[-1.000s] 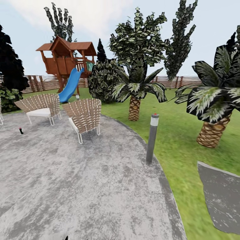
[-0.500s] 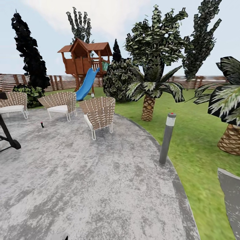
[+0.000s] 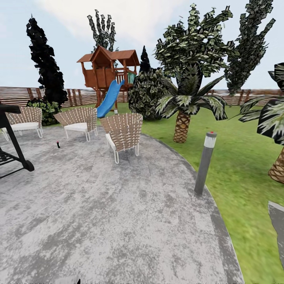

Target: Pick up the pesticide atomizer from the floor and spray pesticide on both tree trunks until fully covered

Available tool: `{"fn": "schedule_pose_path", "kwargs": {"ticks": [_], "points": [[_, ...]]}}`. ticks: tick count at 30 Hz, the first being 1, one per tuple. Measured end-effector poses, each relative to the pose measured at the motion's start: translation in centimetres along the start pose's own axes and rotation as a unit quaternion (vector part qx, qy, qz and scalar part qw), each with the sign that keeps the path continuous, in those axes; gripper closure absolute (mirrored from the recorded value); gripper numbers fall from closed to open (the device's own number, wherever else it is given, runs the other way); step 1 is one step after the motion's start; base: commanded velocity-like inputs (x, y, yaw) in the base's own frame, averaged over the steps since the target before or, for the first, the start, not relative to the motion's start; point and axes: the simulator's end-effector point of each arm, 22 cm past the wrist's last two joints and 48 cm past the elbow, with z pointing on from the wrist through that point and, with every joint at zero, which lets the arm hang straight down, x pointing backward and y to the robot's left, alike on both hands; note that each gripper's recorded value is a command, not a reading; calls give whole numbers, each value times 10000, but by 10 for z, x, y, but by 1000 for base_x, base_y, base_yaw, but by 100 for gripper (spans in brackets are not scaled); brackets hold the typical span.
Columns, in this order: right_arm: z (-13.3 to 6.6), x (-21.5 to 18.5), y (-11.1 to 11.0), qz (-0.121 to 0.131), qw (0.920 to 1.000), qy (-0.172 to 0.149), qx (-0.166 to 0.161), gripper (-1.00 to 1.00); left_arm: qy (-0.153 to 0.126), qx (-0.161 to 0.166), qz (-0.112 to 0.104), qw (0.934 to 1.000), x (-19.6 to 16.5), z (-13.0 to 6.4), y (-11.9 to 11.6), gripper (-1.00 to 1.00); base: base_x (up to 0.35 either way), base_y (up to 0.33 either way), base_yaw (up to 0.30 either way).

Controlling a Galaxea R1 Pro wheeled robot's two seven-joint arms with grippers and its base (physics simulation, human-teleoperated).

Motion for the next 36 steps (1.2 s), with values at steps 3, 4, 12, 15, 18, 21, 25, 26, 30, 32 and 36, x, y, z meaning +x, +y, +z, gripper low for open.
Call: {"fn": "schedule_pose_path", "kwargs": {"ticks": [3,4,12,15,18,21,25,26,30,32,36], "points": [[2,4,0,-2,10000,-1,0,-100,-1,0,0,10000,4,2,0,-100,0,0,0],[2,4,0,-1,10000,-1,0,-100,-1,0,0,10000,4,2,0,-100,0,0,0],[2,4,1,-1,10000,-1,-5,-100,-8,-4,3,10000,3,2,1,-100,100,0,0],[2,4,1,2,10000,-1,-6,-100,-8,-5,4,10000,3,2,1,-100,310,0,0],[2,4,1,-1,10000,3,-10,-100,-2,-6,5,10000,4,2,1,-100,333,0,45],[2,6,2,0,10000,19,-15,-100,15,-7,8,10000,5,2,1,-100,338,0,112],[2,8,2,-1,10000,45,-19,-100,40,-9,12,10000,8,3,1,-100,339,0,134],[2,8,2,-2,10000,51,-20,-100,45,-10,13,10000,8,3,1,-100,340,0,140],[2,11,3,-3,10000,77,-22,-100,72,-12,18,10000,10,3,2,-100,340,0,146],[2,12,3,-5,10000,90,-25,-100,85,-13,20,10000,12,3,2,-100,340,0,150],[2,14,3,-2,9999,116,-28,-100,111,-16,24,9999,14,3,2,-100,340,0,152]]}}
